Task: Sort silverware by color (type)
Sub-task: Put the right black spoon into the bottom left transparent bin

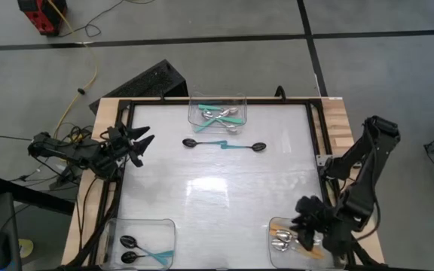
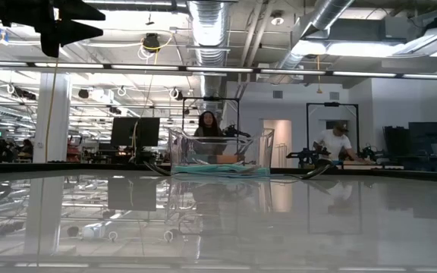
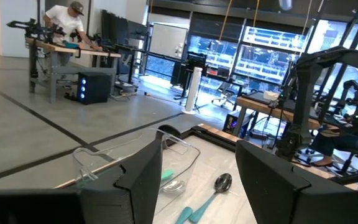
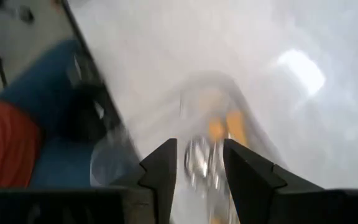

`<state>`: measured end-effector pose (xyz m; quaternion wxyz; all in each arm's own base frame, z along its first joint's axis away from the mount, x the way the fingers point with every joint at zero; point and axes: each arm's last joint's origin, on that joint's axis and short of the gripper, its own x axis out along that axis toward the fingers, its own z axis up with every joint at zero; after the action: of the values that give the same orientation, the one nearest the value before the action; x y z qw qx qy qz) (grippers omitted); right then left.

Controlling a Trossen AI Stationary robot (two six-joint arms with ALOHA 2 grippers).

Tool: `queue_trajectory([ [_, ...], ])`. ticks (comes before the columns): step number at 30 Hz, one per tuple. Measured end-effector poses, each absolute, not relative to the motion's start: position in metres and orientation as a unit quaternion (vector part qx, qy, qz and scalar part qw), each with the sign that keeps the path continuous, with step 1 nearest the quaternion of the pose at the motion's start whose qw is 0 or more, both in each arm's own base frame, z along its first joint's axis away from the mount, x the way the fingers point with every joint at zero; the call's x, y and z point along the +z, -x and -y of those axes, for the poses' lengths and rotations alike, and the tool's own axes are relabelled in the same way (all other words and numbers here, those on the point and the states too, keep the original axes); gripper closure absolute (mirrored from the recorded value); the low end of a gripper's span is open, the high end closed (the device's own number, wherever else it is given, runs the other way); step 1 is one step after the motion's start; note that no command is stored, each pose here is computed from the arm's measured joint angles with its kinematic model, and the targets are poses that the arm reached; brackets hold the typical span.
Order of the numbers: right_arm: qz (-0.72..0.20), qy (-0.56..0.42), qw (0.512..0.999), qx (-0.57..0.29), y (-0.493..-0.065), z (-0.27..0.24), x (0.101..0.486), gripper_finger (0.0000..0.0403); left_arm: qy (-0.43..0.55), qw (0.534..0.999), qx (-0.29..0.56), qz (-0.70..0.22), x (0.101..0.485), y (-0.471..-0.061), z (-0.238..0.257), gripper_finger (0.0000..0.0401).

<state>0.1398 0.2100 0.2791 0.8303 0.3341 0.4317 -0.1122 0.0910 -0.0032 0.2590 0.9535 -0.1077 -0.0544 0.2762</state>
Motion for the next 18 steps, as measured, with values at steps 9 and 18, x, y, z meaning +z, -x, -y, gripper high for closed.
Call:
queue_trajectory([
  [9, -0.34, -0.206, 0.901, -0.173, -0.18, -0.173, 0.283, 0.0246, 0.111, 0.953, 0.277, 0.052, 0.258, -0.091, 0.003, 0.0211],
  [18, -0.317, -0.073, 0.916, -0.234, -0.218, -0.128, 0.287, 0.0246, 0.119, 0.952, 0.277, 0.047, 0.256, -0.091, 0.003, 0.0211],
])
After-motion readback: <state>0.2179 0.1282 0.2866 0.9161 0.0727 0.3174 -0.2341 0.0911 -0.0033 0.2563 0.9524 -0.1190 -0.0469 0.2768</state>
